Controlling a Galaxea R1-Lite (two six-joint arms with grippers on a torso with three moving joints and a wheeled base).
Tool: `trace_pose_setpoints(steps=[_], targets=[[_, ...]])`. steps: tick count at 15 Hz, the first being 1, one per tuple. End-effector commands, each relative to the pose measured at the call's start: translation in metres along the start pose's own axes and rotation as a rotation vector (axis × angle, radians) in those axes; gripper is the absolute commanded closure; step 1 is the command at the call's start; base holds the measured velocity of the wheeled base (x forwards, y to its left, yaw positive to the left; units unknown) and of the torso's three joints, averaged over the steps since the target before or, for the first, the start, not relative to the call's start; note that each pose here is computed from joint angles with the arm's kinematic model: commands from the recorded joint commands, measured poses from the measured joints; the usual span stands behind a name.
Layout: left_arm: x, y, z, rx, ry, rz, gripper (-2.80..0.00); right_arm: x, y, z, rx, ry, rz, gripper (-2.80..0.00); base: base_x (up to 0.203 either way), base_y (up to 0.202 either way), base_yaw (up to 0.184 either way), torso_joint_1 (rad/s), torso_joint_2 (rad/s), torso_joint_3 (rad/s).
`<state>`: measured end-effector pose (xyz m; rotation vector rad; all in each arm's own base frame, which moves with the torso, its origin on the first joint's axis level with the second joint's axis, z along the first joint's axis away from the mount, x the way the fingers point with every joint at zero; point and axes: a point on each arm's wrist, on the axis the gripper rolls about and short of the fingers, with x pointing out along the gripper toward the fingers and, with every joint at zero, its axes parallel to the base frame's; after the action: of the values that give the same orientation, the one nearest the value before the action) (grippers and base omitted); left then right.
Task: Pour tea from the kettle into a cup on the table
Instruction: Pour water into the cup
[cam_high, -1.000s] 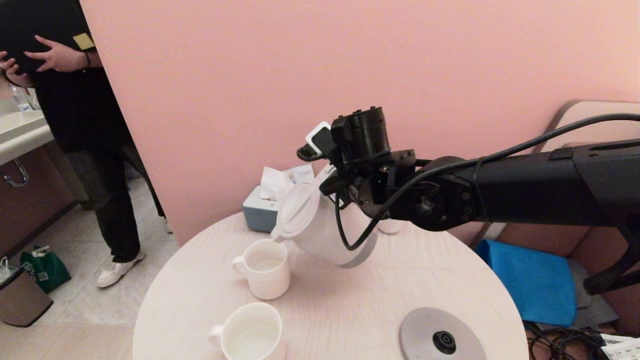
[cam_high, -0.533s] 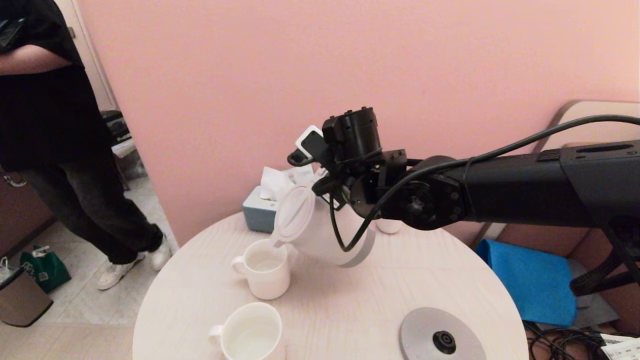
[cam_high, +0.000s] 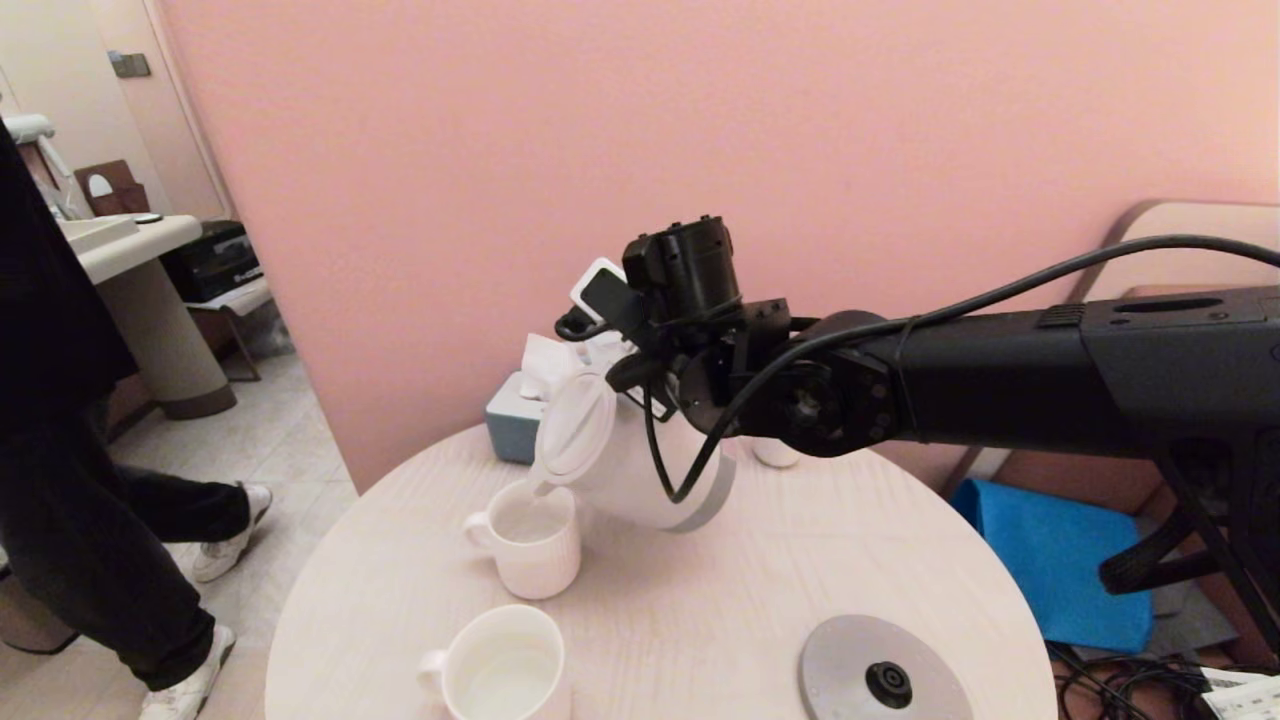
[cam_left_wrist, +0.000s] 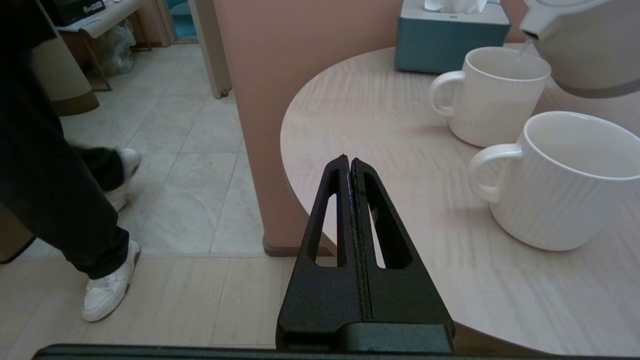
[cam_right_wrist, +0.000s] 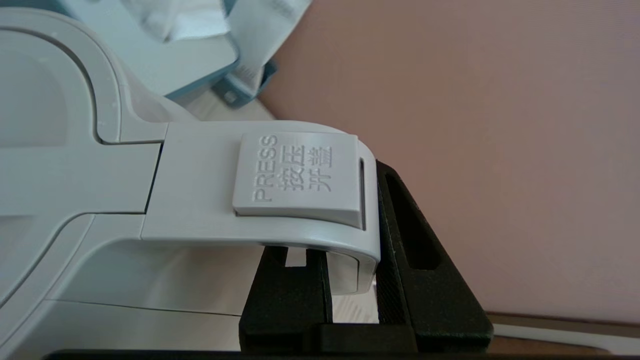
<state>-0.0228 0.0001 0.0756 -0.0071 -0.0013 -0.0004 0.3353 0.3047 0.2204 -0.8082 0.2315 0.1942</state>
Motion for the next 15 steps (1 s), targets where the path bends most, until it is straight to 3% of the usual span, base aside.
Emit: trace_pose_setpoints(steps=[1,15], targets=[[0.0000,0.0000,0.0000,-0.001,0.000,0.000,0.00,0.0001,0.0008,0.0013,-0.010,0.005,0.001,0.00,0.000,0.000,0.000,0.000,0.00,0.000],[0.0000,0.0000,0.0000,-0.001,0.000,0.000,0.00,0.0034,0.0005,0.0077,-0.064,0.017,0.003,0.00,0.000,0.000,0.000,0.000,0.00,0.000]])
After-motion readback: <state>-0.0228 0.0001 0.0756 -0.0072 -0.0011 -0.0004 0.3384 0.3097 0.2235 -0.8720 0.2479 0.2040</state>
